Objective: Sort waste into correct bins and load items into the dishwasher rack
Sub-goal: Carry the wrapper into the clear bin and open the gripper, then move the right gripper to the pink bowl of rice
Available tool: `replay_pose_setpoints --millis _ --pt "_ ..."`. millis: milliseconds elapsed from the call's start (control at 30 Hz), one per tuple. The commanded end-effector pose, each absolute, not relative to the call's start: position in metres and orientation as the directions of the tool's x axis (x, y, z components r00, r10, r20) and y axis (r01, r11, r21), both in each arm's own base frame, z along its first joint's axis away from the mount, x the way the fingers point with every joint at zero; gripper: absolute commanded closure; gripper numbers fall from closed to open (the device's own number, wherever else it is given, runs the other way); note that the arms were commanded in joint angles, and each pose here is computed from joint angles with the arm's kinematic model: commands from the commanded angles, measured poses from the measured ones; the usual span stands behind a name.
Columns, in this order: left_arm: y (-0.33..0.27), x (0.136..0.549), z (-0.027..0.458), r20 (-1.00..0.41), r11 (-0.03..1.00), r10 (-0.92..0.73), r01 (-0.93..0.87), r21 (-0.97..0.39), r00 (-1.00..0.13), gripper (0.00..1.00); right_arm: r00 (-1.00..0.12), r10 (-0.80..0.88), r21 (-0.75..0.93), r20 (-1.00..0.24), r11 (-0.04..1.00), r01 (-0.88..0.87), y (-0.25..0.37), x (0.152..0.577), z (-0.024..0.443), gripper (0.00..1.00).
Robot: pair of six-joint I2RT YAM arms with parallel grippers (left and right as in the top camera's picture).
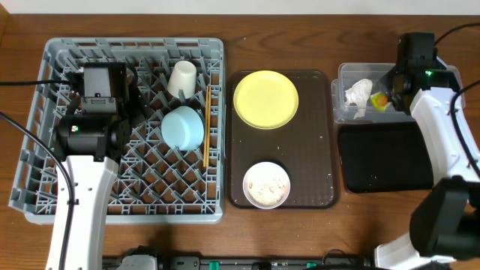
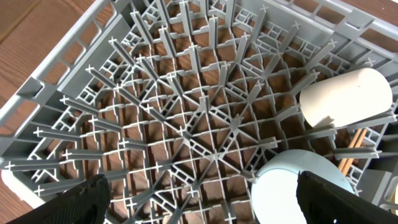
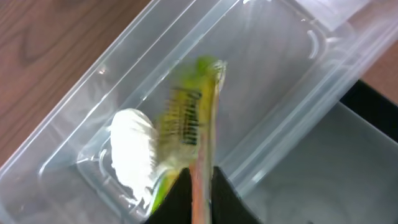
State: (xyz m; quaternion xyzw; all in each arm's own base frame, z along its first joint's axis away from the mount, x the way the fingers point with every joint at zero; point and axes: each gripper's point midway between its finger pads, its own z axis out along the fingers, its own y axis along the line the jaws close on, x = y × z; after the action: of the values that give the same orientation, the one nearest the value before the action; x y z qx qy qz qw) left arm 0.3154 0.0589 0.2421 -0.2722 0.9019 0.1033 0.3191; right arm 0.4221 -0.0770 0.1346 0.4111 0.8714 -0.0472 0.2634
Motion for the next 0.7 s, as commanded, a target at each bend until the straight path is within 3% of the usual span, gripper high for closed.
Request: replay_pose_setpoints --millis 0,67,100,133,300,467,667 --pt "0.062 0.315 0.248 -0.642 0.827 -0.422 -0.562 0.016 -0.639 0.04 -0.54 0.698 0.135 -0.471 0.662 0.737 -0.077 0.427 0.119 0.75" --pt "0.062 0.315 0.248 -0.642 0.827 -0.422 -0.562 0.016 -0.639 0.04 -0.543 0.697 0.131 -0.468 0.662 0.738 -0.077 0.429 0.114 0.27" --pt "0.062 0.315 0.248 -0.642 0.827 -0.422 -0.562 0.016 -0.639 0.03 -0.55 0.691 0.127 -0.47 0.669 0.732 -0.077 0.43 0.114 0.09" --pt "0.062 0.315 0.248 -0.642 0.827 -0.422 -0.562 0.016 -0.639 0.04 -0.562 0.678 0.12 -0.474 0.682 0.721 -0.077 0.431 0.114 0.01" --pt "0.062 0.315 0.248 -0.642 0.827 -0.422 -0.562 0.016 -0.639 0.04 -0.634 0.586 0.11 -0.504 0.772 0.626 -0.071 0.434 0.131 0.01" --pt "0.062 0.315 0.248 -0.642 0.827 -0.422 -0.562 0.016 -0.639 0.03 -0.759 0.468 0.261 -0.452 0.884 0.389 -0.019 0.425 0.161 0.01" --pt "0.062 0.315 0.248 -0.642 0.827 -0.422 -0.562 0.016 -0.639 0.04 -0.891 0.349 0.479 -0.291 0.859 0.18 0.065 0.379 0.185 0.01"
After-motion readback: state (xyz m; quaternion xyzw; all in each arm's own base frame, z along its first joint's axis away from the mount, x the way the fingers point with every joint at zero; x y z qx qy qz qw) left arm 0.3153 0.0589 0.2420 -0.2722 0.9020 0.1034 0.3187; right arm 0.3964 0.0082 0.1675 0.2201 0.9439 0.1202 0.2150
